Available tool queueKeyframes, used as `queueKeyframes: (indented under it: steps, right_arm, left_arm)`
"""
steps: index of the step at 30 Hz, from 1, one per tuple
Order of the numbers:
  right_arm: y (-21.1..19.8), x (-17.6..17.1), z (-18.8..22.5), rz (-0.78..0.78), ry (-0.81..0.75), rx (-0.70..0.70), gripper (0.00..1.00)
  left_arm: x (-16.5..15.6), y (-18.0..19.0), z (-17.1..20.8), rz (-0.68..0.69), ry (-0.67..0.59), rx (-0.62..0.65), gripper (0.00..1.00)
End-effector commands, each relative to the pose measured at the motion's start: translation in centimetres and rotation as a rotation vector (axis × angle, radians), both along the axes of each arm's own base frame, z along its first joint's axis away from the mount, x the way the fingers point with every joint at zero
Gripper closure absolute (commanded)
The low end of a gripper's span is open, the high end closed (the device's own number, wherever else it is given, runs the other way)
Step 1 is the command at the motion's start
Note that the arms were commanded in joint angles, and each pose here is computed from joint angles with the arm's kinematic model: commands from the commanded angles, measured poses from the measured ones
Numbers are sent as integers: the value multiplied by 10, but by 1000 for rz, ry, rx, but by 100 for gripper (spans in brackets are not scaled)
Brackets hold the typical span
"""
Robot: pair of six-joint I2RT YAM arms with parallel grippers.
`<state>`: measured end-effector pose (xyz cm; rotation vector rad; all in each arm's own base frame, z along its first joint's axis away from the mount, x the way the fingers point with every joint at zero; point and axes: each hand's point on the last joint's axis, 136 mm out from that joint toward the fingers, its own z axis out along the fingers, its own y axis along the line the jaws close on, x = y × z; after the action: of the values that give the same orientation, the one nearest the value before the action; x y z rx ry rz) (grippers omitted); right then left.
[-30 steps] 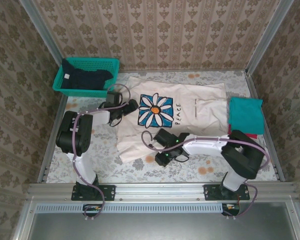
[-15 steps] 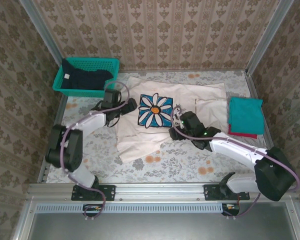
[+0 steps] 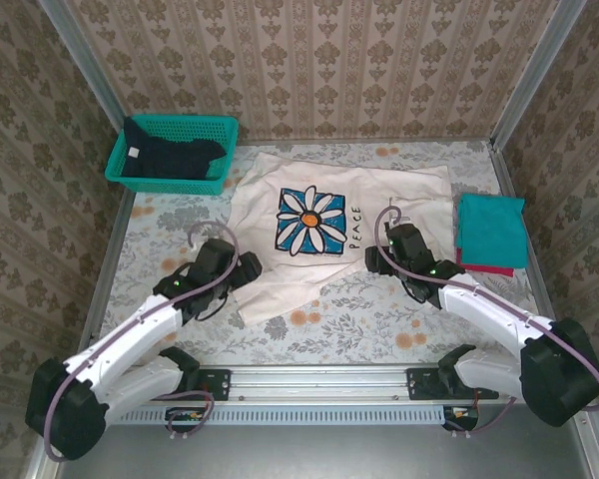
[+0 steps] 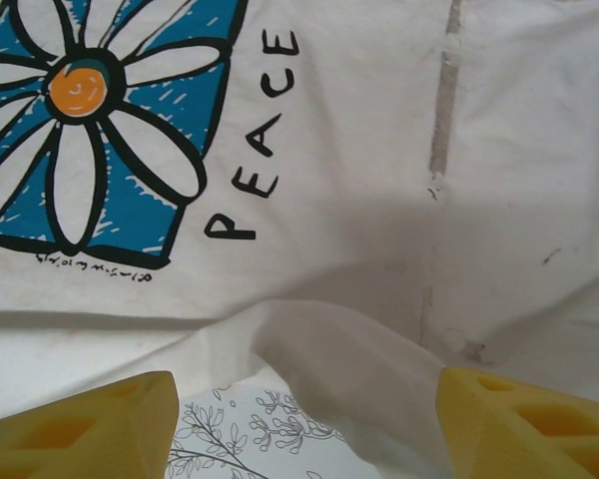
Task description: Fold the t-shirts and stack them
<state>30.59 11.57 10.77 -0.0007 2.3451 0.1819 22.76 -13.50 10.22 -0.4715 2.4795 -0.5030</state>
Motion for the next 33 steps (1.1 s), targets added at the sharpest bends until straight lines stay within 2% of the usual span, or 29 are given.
queueKeyframes:
  steps: [1, 5, 9, 20, 25, 27, 31, 33]
  right_arm:
    - [0, 3, 0, -27, -6, 36, 30]
    - [4, 7, -1, -21, 4, 43, 30]
    - [7, 9, -2, -15, 12, 49, 30]
    - [9, 6, -5, -9, 28, 64, 31]
    - [12, 8, -5, -3, 29, 72, 31]
    - [12, 8, -5, -2, 29, 73, 31]
    - [12, 8, -6, 0, 36, 72, 31]
    - [10, 7, -7, -8, 38, 68, 31]
  left_arm:
    - [-33, 19, -30, 182, 159, -21, 16]
    - [-49, 15, -52, 254, 248, -78, 23]
    - [-51, 10, -65, 283, 290, -107, 31]
    - [-43, -8, -78, 285, 328, -181, 45]
    - [-43, -2, -85, 296, 331, -156, 50]
    - [-42, 0, -87, 297, 325, -157, 56]
    - [-36, -6, -85, 287, 306, -203, 62]
    - [-34, -9, -83, 279, 298, -214, 73]
